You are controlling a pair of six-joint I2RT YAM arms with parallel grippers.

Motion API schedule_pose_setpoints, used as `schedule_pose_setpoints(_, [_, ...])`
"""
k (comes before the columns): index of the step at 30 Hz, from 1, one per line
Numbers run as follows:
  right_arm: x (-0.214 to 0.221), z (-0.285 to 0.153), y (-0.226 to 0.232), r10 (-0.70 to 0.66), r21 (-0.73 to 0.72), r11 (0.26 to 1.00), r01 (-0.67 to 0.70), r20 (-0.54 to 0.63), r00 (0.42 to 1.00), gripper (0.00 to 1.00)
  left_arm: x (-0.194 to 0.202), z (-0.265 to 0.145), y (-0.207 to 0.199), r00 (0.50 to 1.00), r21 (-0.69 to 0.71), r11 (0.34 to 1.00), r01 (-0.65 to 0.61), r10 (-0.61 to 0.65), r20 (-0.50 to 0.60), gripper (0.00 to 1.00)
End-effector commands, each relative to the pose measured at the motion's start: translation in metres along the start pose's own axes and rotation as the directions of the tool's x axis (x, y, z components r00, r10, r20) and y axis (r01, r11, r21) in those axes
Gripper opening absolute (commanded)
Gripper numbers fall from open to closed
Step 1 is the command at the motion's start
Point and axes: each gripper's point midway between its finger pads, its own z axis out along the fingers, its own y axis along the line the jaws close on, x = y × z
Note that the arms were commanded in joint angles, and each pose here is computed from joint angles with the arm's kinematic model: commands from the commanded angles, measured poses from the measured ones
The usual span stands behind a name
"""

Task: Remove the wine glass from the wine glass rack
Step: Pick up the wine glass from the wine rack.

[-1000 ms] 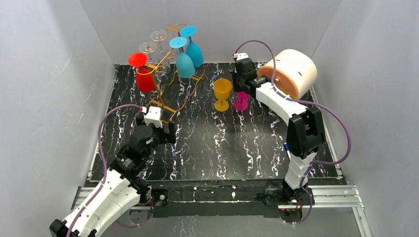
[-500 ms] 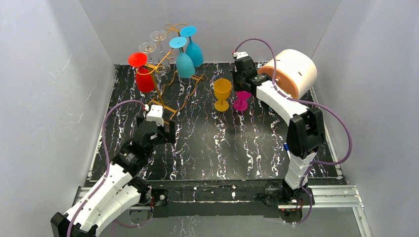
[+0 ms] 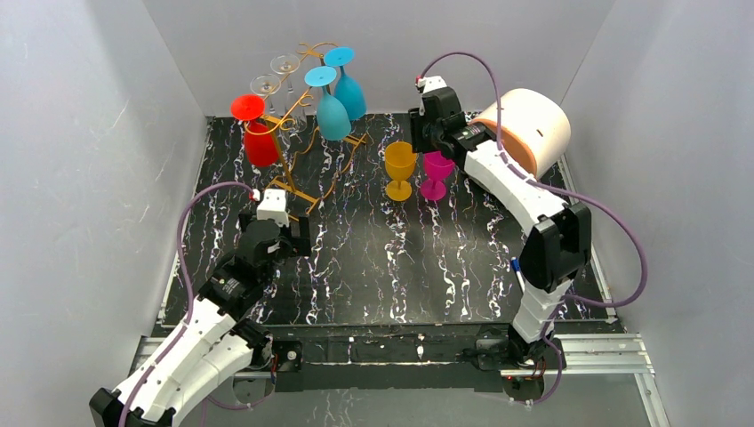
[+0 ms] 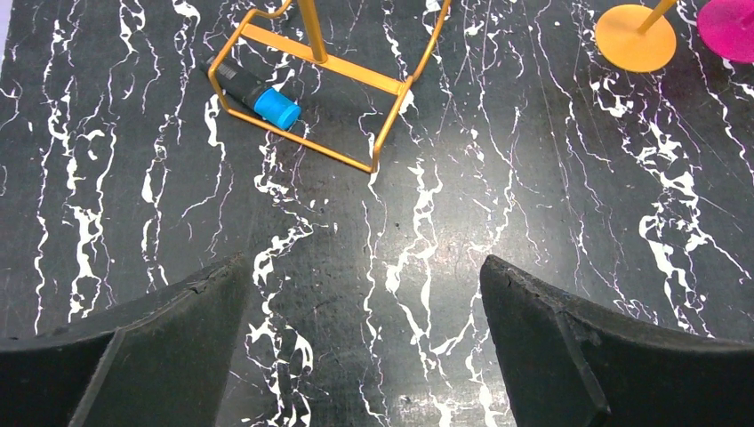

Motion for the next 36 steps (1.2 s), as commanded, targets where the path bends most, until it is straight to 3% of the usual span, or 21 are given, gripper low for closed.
schedule_pose_setpoints(1, [-0.075,-0.058,0.021,0.201,-0.130,0.976,-0.174,0.241,0.949,0.53,-0.021,-0.008,0.012,0.997,-0.054,0.997,0.049,-0.046,0.057,0.98])
schedule_pose_setpoints(4, [-0.095,-0.082,0.059,0.394,-0.404,0.878,-0.255,0.312,0.864,0.56,-0.023,-0.010,0.016,0.996,-0.071,0.996,0.058,-0.053,0.069,0.98])
schedule_pose_setpoints(6, [-0.103,-0.093,0.076,0.502,-0.534,0.792,-0.295,0.296,0.813,0.58,-0.023,-0.011,0.017,0.996,-0.076,0.995,0.057,-0.052,0.073,0.98])
schedule_pose_setpoints(10, [-0.117,-0.090,0.098,0.610,-0.635,0.674,-0.378,0.189,0.770,0.59,-0.023,-0.011,0.019,0.996,-0.084,0.995,0.058,-0.051,0.074,0.98])
schedule_pose_setpoints(16, [-0.159,-0.095,0.143,0.679,-0.800,0.472,-0.371,0.061,0.732,0.59,-0.026,-0.014,0.028,0.993,-0.128,0.988,0.086,-0.074,0.098,0.98])
schedule_pose_setpoints(27, [-0.222,-0.046,0.158,0.717,-0.770,0.500,-0.396,0.112,0.688,0.59,-0.028,-0.014,0.027,0.989,-0.114,0.987,0.117,-0.105,0.105,0.98])
schedule_pose_setpoints(32, [-0.218,-0.021,0.159,0.753,-0.749,0.478,-0.459,0.080,0.654,0.56,-0.031,-0.014,0.025,0.985,-0.091,0.986,0.140,-0.129,0.113,0.98])
schedule_pose_setpoints(36, [-0.214,-0.010,0.170,0.739,-0.775,0.453,-0.441,0.049,0.672,0.54,-0.035,-0.015,0.018,0.981,-0.043,0.986,0.161,-0.155,0.120,0.98])
